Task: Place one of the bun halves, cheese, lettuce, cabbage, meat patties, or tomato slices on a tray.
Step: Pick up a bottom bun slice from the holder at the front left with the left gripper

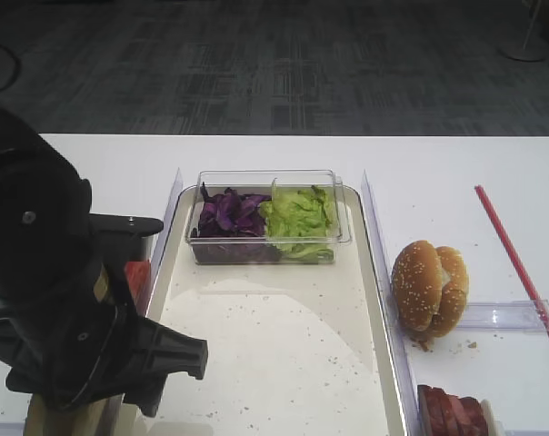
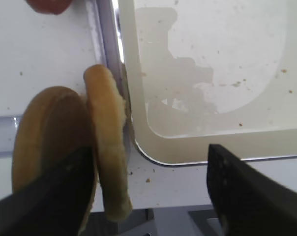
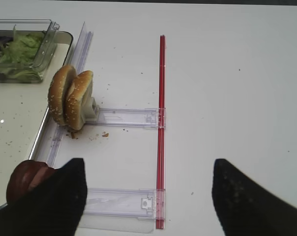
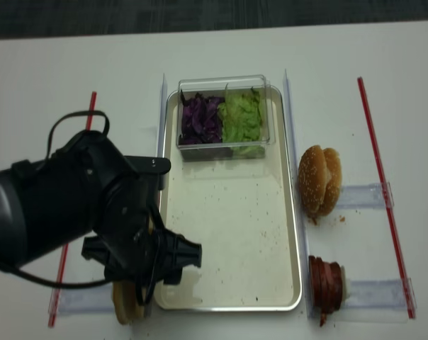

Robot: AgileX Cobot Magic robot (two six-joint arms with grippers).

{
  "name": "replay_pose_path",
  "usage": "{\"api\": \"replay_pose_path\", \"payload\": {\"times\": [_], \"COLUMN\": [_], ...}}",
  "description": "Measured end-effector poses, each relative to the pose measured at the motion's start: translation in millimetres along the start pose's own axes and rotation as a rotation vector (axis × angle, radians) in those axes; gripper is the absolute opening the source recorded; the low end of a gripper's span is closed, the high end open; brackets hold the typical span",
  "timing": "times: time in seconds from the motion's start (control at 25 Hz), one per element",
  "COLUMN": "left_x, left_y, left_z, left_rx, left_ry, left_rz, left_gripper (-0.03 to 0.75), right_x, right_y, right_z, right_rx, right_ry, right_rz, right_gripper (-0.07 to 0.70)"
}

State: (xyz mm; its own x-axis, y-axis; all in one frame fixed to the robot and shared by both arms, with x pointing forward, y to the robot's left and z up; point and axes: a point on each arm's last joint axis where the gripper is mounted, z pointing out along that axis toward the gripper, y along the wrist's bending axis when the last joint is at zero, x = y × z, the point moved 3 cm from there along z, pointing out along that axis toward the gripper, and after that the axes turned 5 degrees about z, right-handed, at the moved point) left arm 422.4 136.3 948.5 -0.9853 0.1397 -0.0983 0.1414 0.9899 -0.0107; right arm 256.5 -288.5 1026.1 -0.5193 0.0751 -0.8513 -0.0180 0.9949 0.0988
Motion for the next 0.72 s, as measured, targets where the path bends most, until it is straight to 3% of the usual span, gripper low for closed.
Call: {"api": "replay_pose_path", "payload": {"times": [0.32,0.72], "left_x": [-4.0,-5.4], "left_y": [3.0,5.2], "left_z": [4.8,4.7], "left_rx": [-0.041,-0.055], "left_ry": [-0.013,-0.022], "left_rz": [0.033,0.043], "left_gripper": [0.412,0.231], "right_x": [0.0,0.0], "right_y": [0.0,0.0], "right_z": [0.0,0.0], "right_rx": [0.000,0.000], "right_ry": [0.000,0.000], "right_rz": [0.000,0.000], "right_gripper": [0.552,0.552]}}
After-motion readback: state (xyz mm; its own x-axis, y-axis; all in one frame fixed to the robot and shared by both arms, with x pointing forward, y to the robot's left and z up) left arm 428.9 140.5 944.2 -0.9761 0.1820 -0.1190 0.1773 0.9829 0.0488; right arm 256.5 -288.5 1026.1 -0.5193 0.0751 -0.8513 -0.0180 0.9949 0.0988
